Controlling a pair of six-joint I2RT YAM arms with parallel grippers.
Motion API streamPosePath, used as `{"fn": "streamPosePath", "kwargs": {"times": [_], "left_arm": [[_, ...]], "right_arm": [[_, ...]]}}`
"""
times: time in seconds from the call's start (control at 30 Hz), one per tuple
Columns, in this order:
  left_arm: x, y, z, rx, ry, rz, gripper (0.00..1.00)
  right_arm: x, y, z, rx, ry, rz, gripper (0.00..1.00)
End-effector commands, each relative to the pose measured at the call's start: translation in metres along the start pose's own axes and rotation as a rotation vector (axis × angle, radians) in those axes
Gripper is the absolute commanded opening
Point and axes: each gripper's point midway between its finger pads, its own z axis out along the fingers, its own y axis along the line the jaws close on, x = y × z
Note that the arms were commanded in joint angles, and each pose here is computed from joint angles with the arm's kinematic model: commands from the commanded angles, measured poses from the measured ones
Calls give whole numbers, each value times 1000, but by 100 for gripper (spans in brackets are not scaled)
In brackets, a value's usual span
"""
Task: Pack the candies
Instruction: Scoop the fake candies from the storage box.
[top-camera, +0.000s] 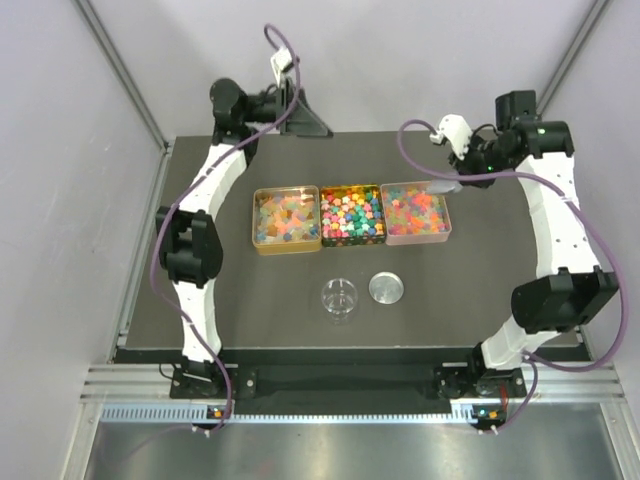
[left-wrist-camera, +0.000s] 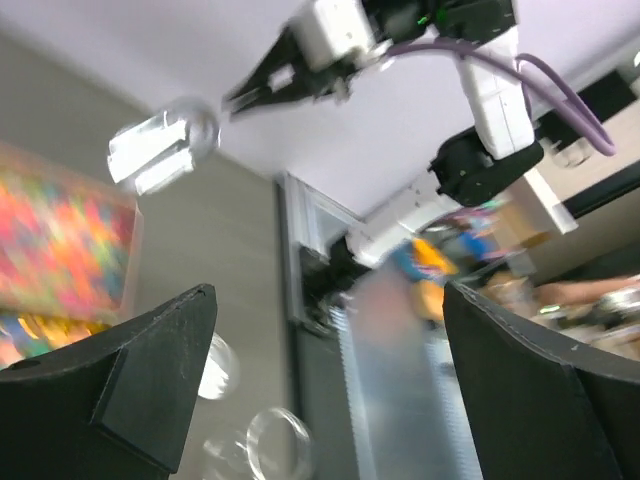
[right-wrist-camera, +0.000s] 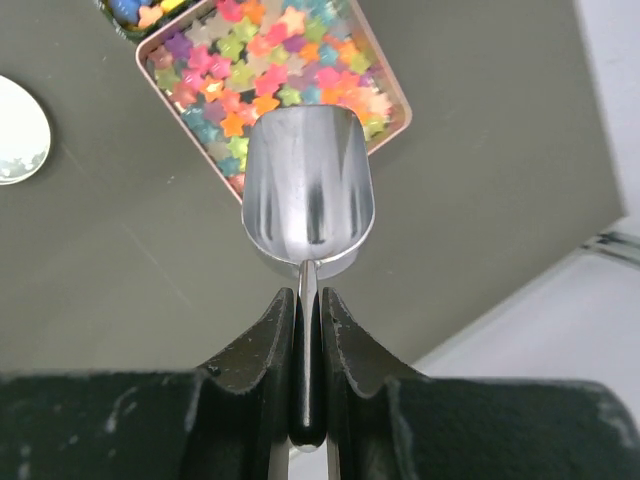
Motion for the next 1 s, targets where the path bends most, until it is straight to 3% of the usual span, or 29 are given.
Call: {"fn": "streamPosePath", "kwargs": {"times": [0.0, 0.03, 0.07, 0.1, 0.13, 0.17, 0.2, 0.27, 0.37, 0.53, 0.97], "left_arm": [[-59, -121, 19, 61, -107, 618, 99], [-82, -98, 22, -29, -206, 437, 99], [-100, -77, 20, -132, -269, 613, 99], [-111, -59, 17, -225, -316, 619, 99], [-129, -18, 4, -431, -423, 547, 99], [-133, 6, -2, -550, -419, 629, 99], [-130, 36, -11, -651, -420, 609, 99], [-126, 88, -47, -918, -464, 521, 99], [-98, 136, -80, -1108, -424, 404, 99], [-84, 146, -109, -1161, -440, 348, 99], [-80, 160, -114, -1161, -431, 329, 99]], "right_arm": [[-24, 6, -53, 68, -69, -72, 0], [-20, 6, -53, 80, -29, -56, 0], [-15, 10, -48, 52, 10, -47, 0], [-16, 13, -45, 38, 29, -52, 0], [-10, 10, -45, 54, 71, -26, 0], [-6, 10, -38, 42, 105, -10, 0], [-6, 12, -35, 30, 126, -12, 0], [3, 9, -25, 23, 207, 9, 0], [8, 6, -6, 18, 266, 64, 0], [11, 20, 22, -17, 338, 173, 0], [49, 34, 56, -58, 553, 204, 0]]}}
